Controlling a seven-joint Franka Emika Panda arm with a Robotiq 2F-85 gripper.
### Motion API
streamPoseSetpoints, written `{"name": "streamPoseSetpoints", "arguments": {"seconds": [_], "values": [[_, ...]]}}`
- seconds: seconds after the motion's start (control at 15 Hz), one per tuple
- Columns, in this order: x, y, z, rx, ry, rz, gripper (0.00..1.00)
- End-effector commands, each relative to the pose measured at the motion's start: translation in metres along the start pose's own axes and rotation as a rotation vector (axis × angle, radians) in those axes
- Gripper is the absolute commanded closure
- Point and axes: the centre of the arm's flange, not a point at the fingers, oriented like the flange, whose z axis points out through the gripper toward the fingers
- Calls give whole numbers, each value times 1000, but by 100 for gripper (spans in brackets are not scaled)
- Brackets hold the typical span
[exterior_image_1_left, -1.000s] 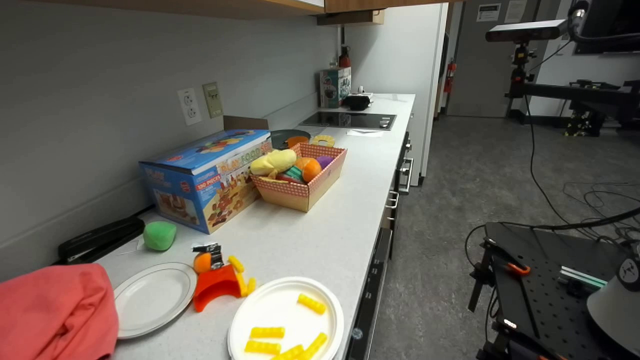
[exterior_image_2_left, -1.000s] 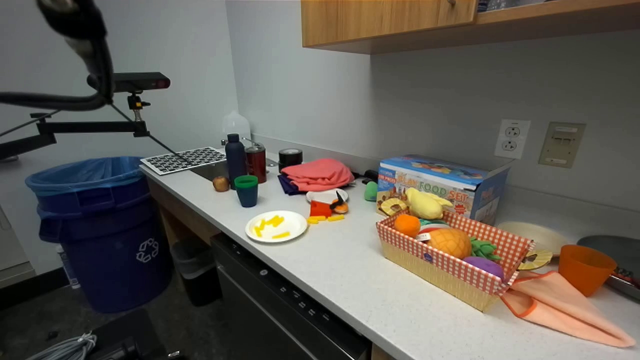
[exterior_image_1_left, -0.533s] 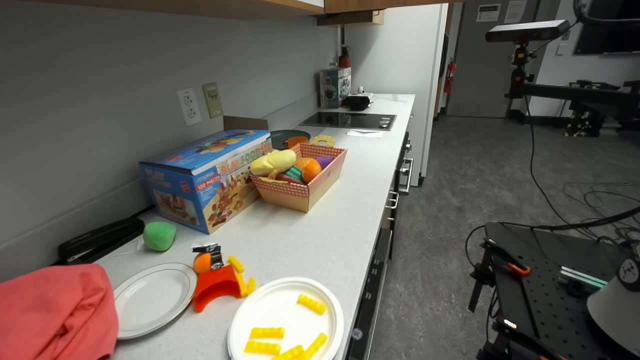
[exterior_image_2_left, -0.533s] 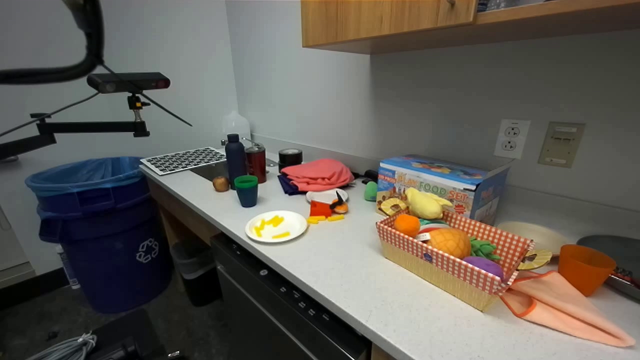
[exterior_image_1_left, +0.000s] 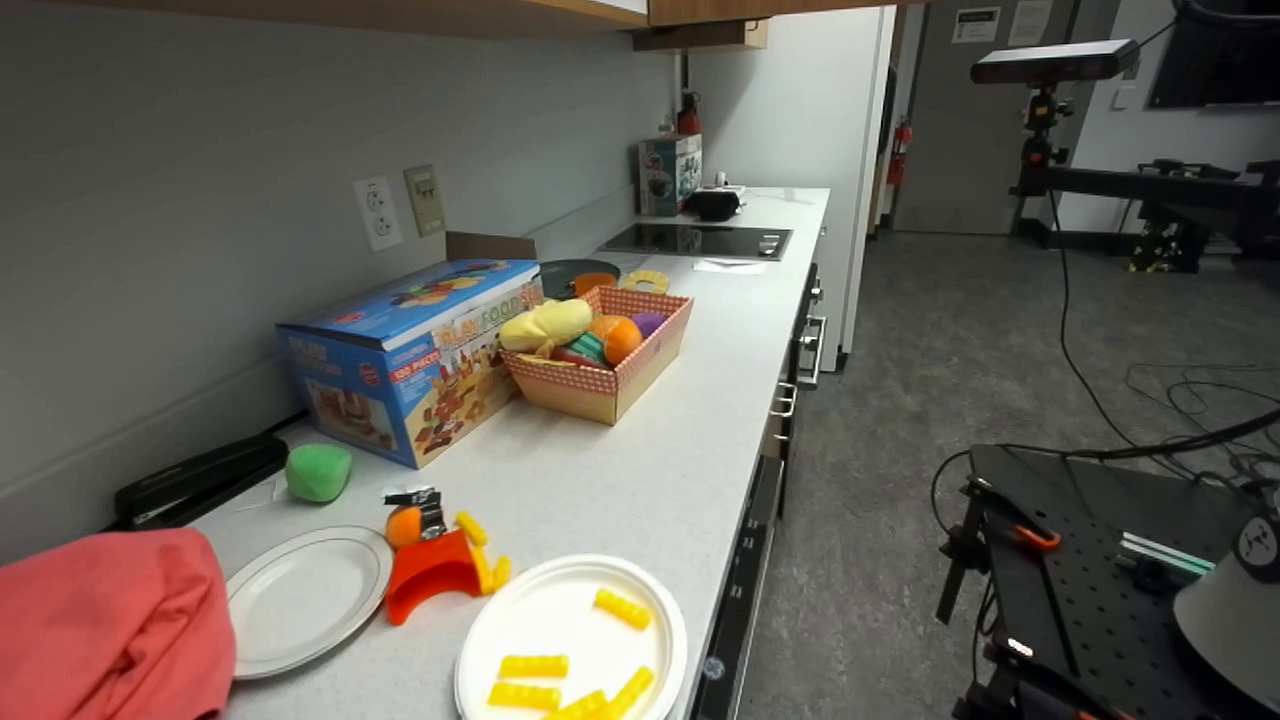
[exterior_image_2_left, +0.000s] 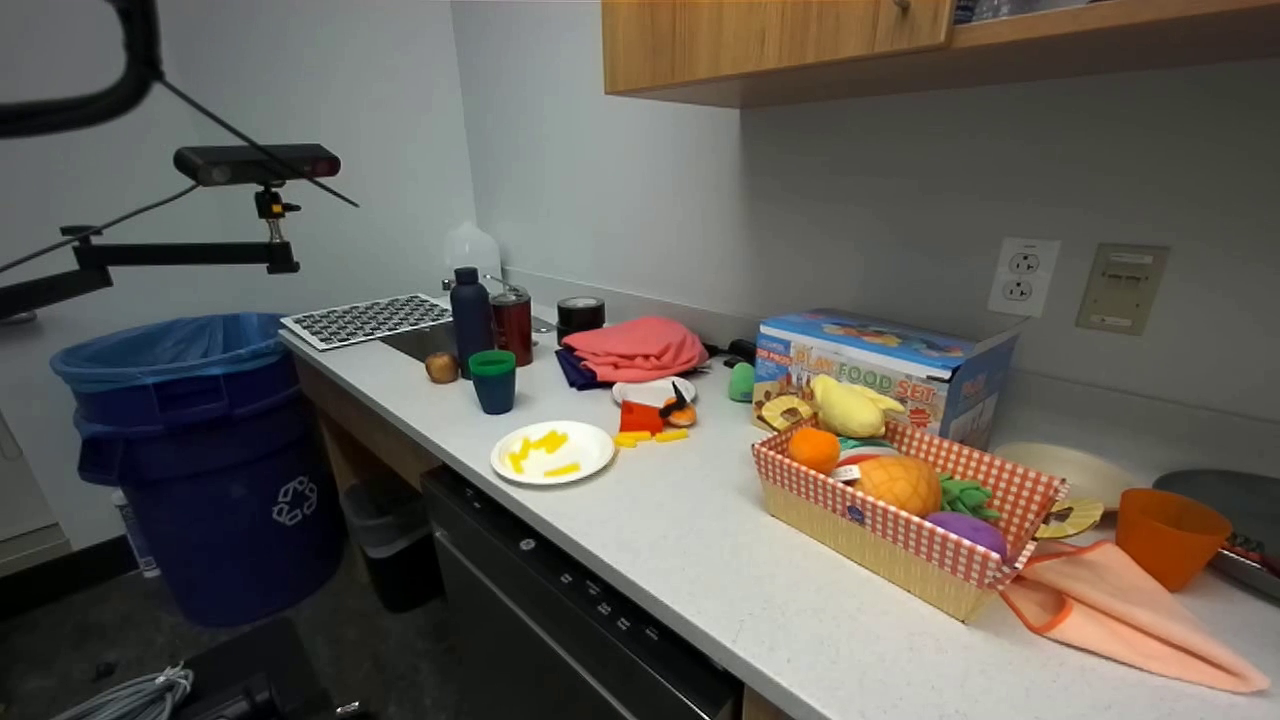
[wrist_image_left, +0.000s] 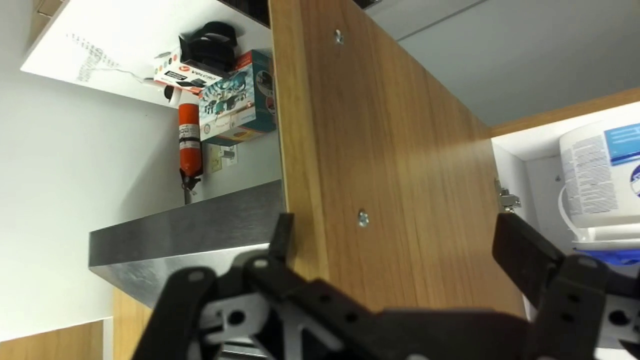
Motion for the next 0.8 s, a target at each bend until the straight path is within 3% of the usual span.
{"name": "streamPoseSetpoints", "arguments": {"seconds": [0.0, 0.73], "values": [[18, -50, -9, 122, 21, -52, 0], [27, -94, -24, 277, -24, -100, 0]]}}
